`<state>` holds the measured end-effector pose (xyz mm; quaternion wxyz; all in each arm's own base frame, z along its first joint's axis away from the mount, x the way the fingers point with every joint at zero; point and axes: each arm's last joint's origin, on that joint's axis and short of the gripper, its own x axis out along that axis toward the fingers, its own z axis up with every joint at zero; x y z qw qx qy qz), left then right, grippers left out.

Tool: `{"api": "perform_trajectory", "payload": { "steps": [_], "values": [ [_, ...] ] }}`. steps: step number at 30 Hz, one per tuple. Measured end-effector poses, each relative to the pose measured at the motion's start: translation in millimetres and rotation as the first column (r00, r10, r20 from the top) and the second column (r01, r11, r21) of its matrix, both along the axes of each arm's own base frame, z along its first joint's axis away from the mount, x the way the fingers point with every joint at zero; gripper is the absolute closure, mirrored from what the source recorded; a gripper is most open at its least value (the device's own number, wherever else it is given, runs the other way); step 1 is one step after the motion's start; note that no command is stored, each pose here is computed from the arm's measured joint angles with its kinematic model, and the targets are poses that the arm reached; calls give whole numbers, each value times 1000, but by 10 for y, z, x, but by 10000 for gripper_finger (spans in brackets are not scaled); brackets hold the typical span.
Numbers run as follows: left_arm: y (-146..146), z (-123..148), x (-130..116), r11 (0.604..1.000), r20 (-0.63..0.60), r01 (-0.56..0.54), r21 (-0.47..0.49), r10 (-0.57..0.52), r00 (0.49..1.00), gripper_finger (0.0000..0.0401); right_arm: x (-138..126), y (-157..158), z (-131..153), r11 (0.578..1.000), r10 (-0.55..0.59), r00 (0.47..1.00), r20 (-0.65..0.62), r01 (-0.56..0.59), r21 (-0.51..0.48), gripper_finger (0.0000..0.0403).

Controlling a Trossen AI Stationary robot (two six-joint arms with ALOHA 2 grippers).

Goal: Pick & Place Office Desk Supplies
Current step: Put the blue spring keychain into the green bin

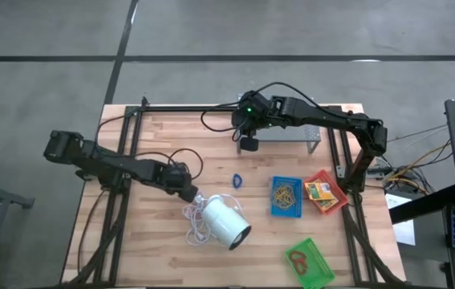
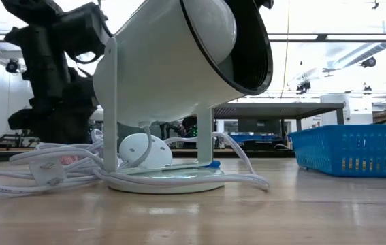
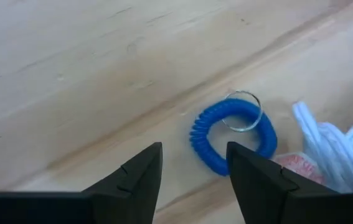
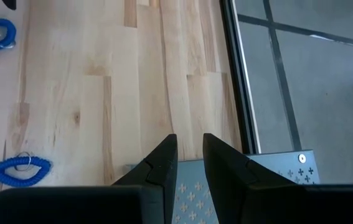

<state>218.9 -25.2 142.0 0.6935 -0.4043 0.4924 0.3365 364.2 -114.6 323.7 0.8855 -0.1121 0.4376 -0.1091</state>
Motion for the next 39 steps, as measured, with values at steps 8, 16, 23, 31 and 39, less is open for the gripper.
{"api": "perform_trajectory", "payload": {
  "steps": [8,16,23,31,39],
  "values": [
    [0,8,17,1000,23,-1,5,1,1000,217,3,-1,3,1000,0,1000,5,0,-1,330],
    [8,-115,-58,1000,29,-1,8,1,1000,217,4,-2,4,1000,0,1000,6,0,-2,330],
    [13,-170,-99,1000,45,-4,9,3,999,217,4,-3,4,1000,0,1000,6,0,-2,330],
    [10,-129,-84,1000,9,-1,6,1,1000,222,5,-2,4,1000,0,1000,7,0,-2,330],
    [5,-111,-81,1000,-9,-22,-19,22,1000,271,5,-1,4,1000,0,1000,6,0,-2,330]
  ]
}}
